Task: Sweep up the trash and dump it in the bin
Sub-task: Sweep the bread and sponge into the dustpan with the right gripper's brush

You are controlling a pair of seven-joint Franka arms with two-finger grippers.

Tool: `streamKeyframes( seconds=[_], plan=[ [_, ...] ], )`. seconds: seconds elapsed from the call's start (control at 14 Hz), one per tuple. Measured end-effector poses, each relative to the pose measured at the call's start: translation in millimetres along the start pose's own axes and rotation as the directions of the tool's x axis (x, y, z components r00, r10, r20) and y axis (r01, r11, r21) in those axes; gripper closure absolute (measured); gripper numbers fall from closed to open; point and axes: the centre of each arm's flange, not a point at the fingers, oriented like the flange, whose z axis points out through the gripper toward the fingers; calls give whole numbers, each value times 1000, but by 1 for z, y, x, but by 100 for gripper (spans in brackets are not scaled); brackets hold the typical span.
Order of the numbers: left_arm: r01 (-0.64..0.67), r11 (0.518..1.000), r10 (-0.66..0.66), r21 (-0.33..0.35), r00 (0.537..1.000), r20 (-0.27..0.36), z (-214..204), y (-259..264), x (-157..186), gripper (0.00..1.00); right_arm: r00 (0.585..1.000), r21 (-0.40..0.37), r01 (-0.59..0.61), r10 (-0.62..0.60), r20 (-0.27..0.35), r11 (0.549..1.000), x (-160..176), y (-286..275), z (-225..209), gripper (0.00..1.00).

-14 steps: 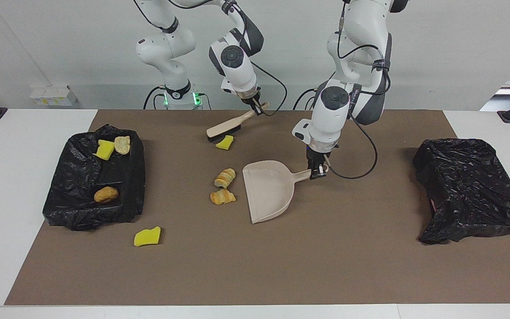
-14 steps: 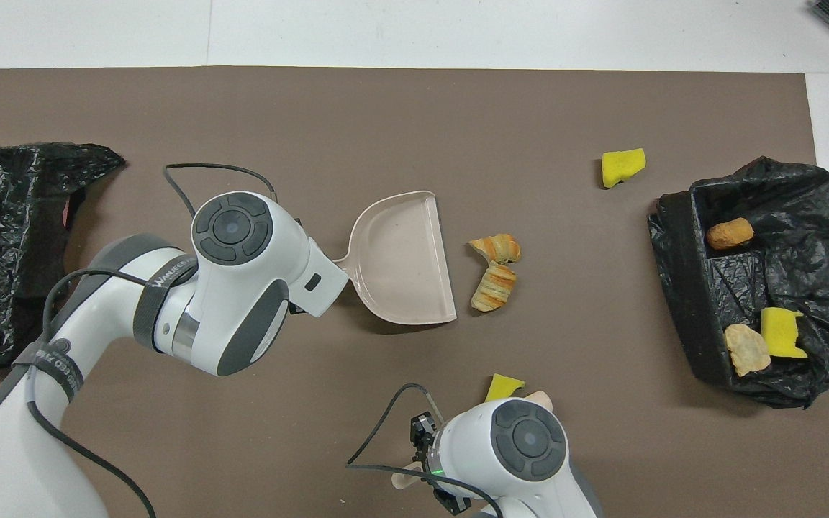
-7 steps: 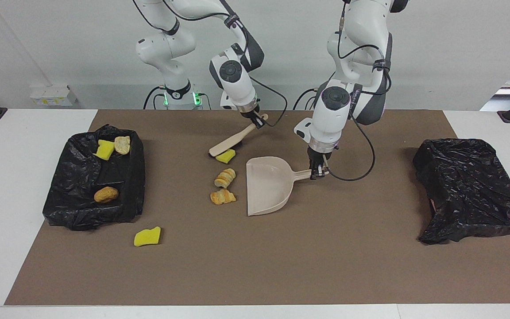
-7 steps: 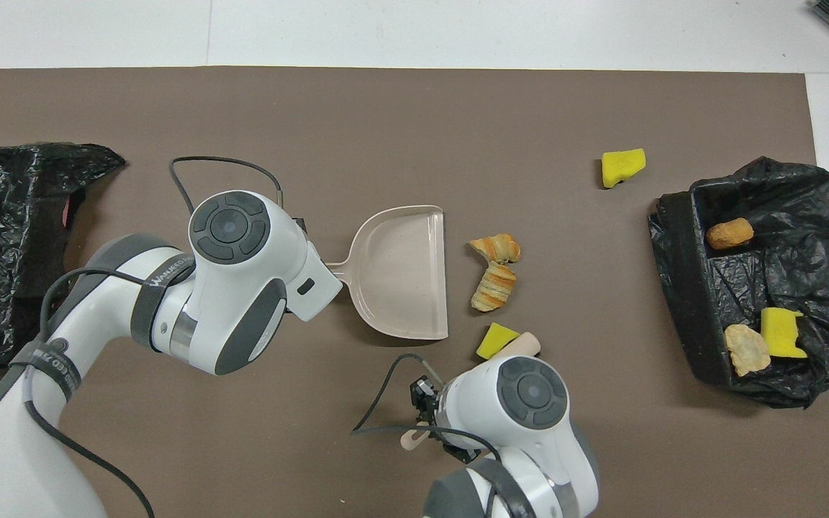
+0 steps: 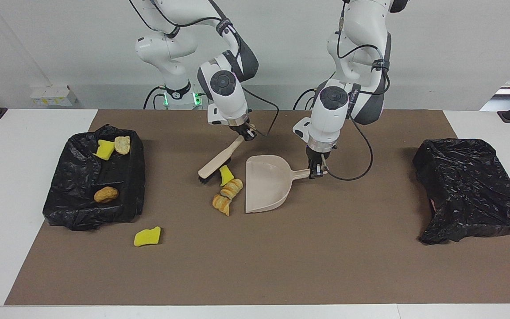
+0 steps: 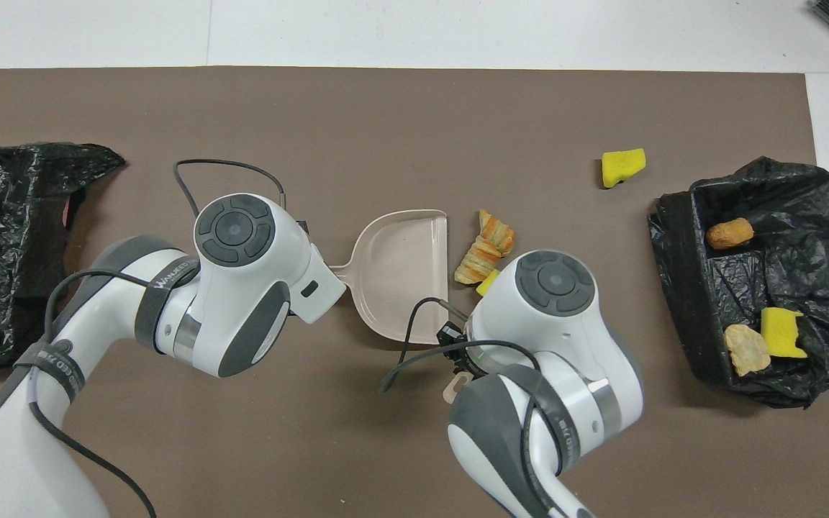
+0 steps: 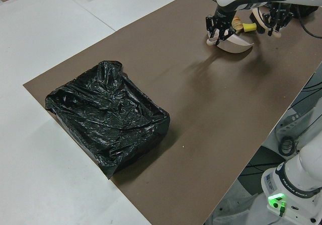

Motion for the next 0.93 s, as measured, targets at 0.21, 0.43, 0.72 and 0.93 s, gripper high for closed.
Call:
streamKeyframes(
  seconds=[0.21, 0.43, 0.72, 0.93],
  plan=[
    [17, 1000, -17, -4, 1000, 2, 1, 2, 0, 68, 977, -47, 199, -202, -73, 979, 41, 15, -35, 74],
    [69, 998, -69, -13, 998, 7, 1, 7, 1, 68, 892, -136, 423, -438, -110, 896, 78, 28, -39, 74],
    [142, 990, -141, -24, 990, 16, 2, 15, 6, 68, 732, -299, 616, -670, -127, 729, 146, 48, -57, 74],
    [192, 981, -191, -30, 981, 23, 2, 21, 11, 68, 692, -417, 621, -714, -106, 664, 211, 75, -68, 74]
  ],
)
